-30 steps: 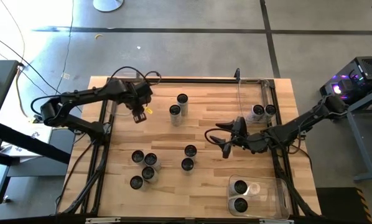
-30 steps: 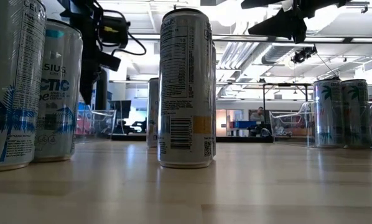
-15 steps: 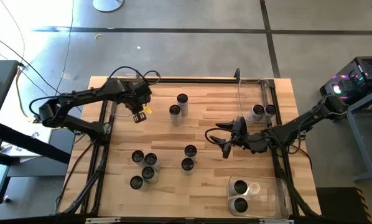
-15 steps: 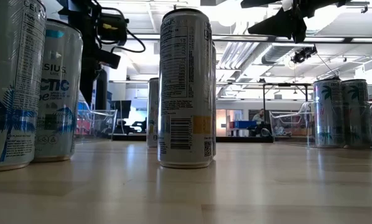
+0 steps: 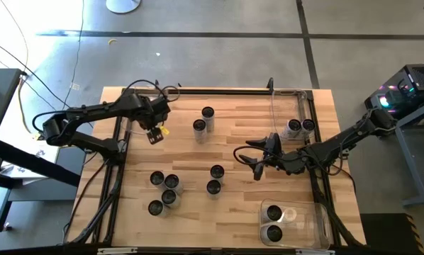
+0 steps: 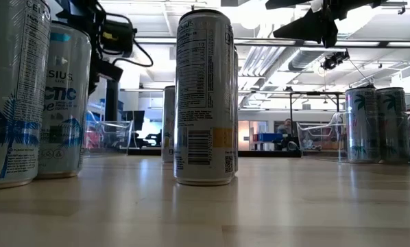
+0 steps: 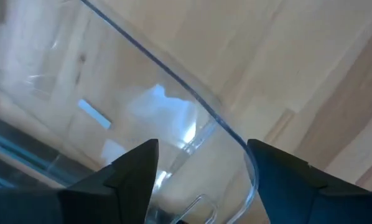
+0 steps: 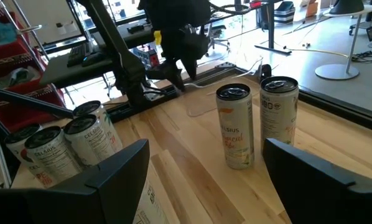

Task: Sort soda cans
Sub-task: Adjust the top left transparent bin

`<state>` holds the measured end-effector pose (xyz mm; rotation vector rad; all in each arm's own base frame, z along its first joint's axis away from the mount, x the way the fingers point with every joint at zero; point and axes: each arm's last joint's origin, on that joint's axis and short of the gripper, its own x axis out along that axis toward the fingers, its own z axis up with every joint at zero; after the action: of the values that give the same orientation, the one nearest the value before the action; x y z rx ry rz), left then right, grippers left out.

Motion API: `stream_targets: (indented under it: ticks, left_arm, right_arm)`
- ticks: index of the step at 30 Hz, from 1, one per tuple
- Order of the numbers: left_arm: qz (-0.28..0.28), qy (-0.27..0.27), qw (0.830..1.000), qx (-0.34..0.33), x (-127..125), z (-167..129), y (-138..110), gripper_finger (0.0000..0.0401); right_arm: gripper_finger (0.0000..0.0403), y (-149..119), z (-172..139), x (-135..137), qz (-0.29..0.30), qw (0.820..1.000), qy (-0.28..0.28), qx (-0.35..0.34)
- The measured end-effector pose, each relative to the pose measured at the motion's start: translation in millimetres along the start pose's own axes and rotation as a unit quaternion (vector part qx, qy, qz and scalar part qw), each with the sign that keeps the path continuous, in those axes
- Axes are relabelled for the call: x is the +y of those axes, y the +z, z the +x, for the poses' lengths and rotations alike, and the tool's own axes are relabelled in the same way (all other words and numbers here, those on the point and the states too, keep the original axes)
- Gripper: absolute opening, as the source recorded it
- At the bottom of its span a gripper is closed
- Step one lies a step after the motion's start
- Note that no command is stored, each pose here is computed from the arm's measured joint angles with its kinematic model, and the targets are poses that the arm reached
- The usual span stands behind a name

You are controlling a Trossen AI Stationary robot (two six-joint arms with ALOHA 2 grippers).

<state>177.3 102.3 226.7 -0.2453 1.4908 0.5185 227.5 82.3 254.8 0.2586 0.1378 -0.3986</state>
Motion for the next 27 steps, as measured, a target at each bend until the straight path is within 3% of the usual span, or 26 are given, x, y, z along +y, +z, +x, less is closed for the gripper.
stream_targets:
  ticks: [7, 17, 27]
  left_arm:
    - [-0.013, 0.001, 1.0, -0.005, 1, 0, 0, 0.0183]
    - [-0.03, -0.066, 0.997, -0.017, -6, 0, 3, 0.0017]
    - [-0.088, -0.098, 0.988, -0.085, -12, -2, 18, 0.0017]
  right_arm:
    - [0.031, 0, 0, 0, 0.0, 1.0, 0.0, 0.0]
    - [0.031, 2, 0, 1, 0.008, 1.0, 0.003, -0.007]
    - [0.031, 4, 0, 2, 0.015, 1.0, 0.012, -0.014]
